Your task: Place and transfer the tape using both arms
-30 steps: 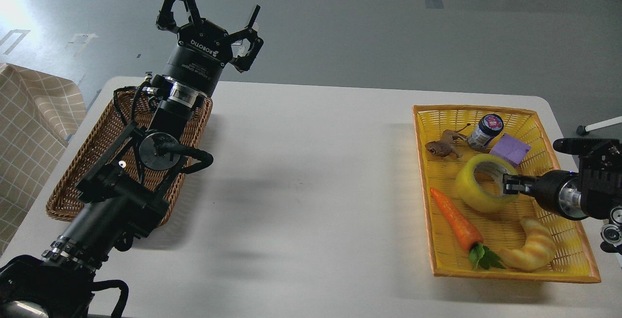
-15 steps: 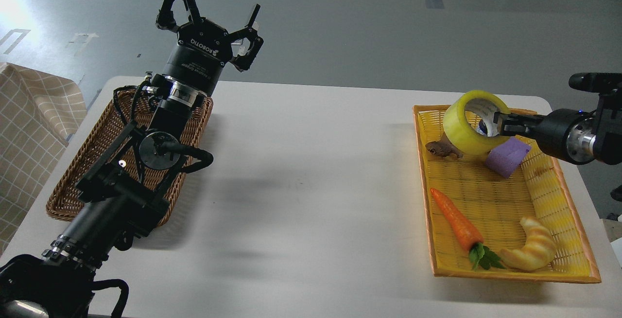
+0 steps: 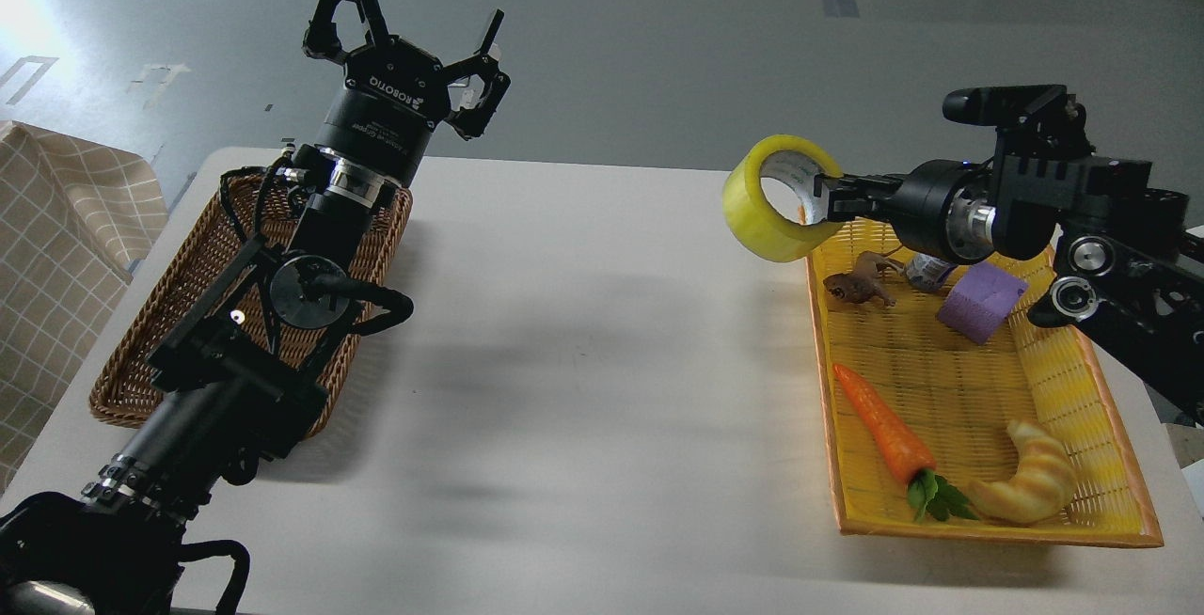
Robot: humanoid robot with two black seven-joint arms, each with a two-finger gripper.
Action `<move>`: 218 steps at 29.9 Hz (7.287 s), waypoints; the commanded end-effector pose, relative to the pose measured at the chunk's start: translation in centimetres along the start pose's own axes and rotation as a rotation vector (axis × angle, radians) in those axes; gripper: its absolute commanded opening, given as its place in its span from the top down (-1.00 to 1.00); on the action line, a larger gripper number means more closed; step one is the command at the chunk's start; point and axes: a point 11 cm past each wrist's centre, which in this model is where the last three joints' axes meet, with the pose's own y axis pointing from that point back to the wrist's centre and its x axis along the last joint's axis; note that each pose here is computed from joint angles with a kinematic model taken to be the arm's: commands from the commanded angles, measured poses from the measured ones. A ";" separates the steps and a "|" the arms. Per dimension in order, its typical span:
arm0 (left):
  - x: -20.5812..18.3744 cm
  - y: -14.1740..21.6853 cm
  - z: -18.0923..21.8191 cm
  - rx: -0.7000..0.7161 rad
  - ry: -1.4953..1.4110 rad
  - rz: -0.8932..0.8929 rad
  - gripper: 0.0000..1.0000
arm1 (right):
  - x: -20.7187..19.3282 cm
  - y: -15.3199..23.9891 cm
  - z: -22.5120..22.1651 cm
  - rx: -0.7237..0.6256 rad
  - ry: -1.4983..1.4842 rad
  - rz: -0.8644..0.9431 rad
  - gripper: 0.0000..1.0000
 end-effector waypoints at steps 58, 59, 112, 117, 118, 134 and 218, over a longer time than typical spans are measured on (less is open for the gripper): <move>0.2 0.1 0.4 -0.022 0.000 0.007 -0.95 | -7.9 -11.4 -9.6 0.026 0.148 -0.281 0.53; 0.2 0.1 0.4 -0.022 0.000 0.007 -0.95 | -7.9 -11.4 -9.6 0.026 0.147 -0.280 0.41; 0.5 0.3 0.2 0.010 -0.018 0.010 -0.95 | 7.5 5.1 6.5 0.476 -1.110 0.421 -0.98; 0.5 0.3 0.2 0.015 -0.020 0.010 -0.95 | 8.3 6.3 6.8 0.649 -1.298 0.484 -1.00; 0.5 0.3 0.2 0.015 -0.020 0.011 -0.95 | 8.6 7.2 7.5 0.709 -1.364 0.512 -1.00; 0.9 0.6 -0.1 0.024 -0.019 0.025 -0.95 | 2.9 6.2 8.4 1.063 -1.907 0.434 -1.00; 0.5 4.1 -15.8 1.246 -1.967 -0.887 -0.95 | -7.8 6.6 10.8 1.052 -2.229 0.523 -1.00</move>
